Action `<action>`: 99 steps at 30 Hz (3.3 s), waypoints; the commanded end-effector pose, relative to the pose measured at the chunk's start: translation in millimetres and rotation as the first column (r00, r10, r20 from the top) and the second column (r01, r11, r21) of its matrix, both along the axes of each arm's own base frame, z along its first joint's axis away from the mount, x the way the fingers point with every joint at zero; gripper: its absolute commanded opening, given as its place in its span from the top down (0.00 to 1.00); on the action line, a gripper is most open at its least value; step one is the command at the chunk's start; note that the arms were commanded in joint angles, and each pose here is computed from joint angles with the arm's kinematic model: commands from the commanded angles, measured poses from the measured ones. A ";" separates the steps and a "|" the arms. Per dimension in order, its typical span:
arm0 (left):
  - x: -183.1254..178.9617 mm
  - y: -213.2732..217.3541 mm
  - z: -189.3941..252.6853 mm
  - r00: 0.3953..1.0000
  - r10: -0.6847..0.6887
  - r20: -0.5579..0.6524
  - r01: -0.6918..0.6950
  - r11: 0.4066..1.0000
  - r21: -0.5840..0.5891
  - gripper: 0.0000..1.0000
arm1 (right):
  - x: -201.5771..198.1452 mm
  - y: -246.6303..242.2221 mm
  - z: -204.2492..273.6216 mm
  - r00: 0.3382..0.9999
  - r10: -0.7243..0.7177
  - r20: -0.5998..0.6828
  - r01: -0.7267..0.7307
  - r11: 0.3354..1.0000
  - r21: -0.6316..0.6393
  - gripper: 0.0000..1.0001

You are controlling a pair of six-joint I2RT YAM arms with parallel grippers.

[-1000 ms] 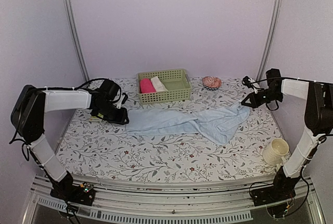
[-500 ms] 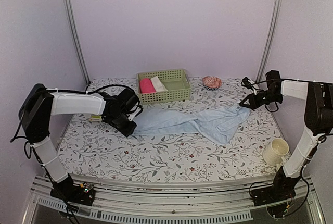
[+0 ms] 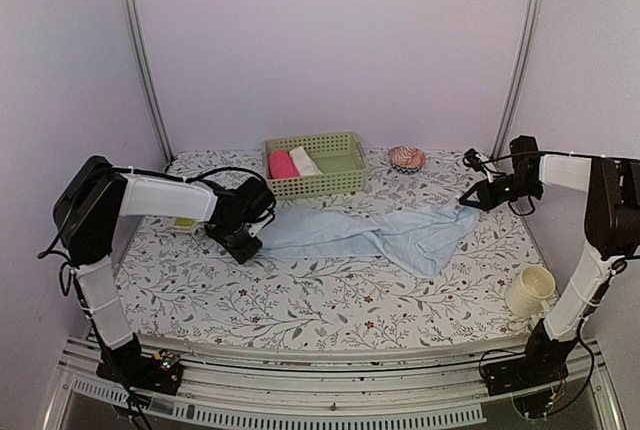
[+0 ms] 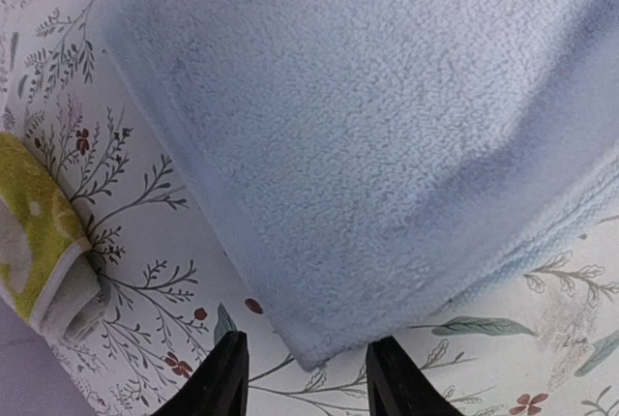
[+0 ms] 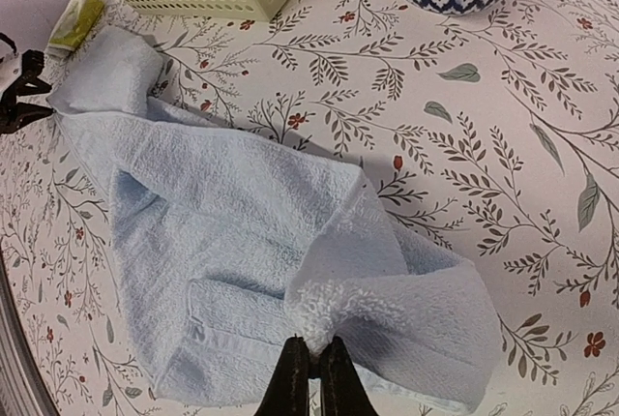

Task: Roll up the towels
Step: Pick up the towel from the center of the board, then flatten out the towel at the center of the board.

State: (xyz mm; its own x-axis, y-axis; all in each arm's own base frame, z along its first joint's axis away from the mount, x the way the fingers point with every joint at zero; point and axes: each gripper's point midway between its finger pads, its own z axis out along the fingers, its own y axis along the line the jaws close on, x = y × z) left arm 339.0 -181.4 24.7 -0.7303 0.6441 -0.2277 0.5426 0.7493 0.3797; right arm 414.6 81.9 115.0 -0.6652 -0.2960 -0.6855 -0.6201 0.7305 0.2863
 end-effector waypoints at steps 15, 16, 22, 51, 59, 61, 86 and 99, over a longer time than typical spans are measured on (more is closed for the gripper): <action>11.7 -20.1 16.8 0.996 -0.091 0.018 0.092 0.994 -0.056 0.56 | -6.3 13.3 -8.9 0.998 0.048 -0.031 -0.047 0.998 0.034 0.95; 15.0 -16.3 16.2 0.996 -0.083 0.025 0.084 0.996 -0.034 0.57 | -6.1 13.6 -8.9 0.998 0.049 -0.031 -0.048 0.998 0.035 0.95; 20.4 -14.5 11.4 0.996 -0.085 0.027 0.085 0.996 0.001 0.67 | -7.1 14.9 -9.3 0.998 0.054 -0.034 -0.053 0.998 0.038 0.95; 38.4 0.8 87.1 0.983 -0.021 0.181 0.023 1.000 -0.009 1.00 | 15.3 11.0 67.5 0.995 0.039 0.096 -0.040 0.999 0.009 0.97; 37.1 31.1 207.6 0.913 0.143 0.381 -0.110 0.988 -0.107 1.00 | 19.3 -4.9 211.7 0.944 -0.010 0.331 0.023 0.999 -0.036 0.97; 31.0 35.1 234.2 0.892 0.186 0.413 -0.126 0.978 -0.168 1.00 | 11.5 -5.4 235.2 0.930 -0.016 0.367 0.030 0.999 -0.034 0.97; -97.3 41.5 355.2 0.810 0.295 0.507 0.162 0.718 -0.677 1.00 | -154.7 29.8 251.5 0.846 0.154 0.510 -0.168 0.986 -0.017 0.97; 100.9 69.1 124.0 0.869 0.446 0.214 -0.357 0.865 -0.353 0.90 | 67.9 -11.7 47.0 0.990 -0.086 0.112 0.101 0.985 -0.139 0.85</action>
State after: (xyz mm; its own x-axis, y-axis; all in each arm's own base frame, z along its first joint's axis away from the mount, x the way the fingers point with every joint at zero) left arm 385.8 -121.0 159.7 -0.7810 0.2247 -0.5827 0.1290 0.9709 0.2016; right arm 419.0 80.8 190.6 -0.5950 -0.3314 -0.7322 -0.6492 0.7353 0.1947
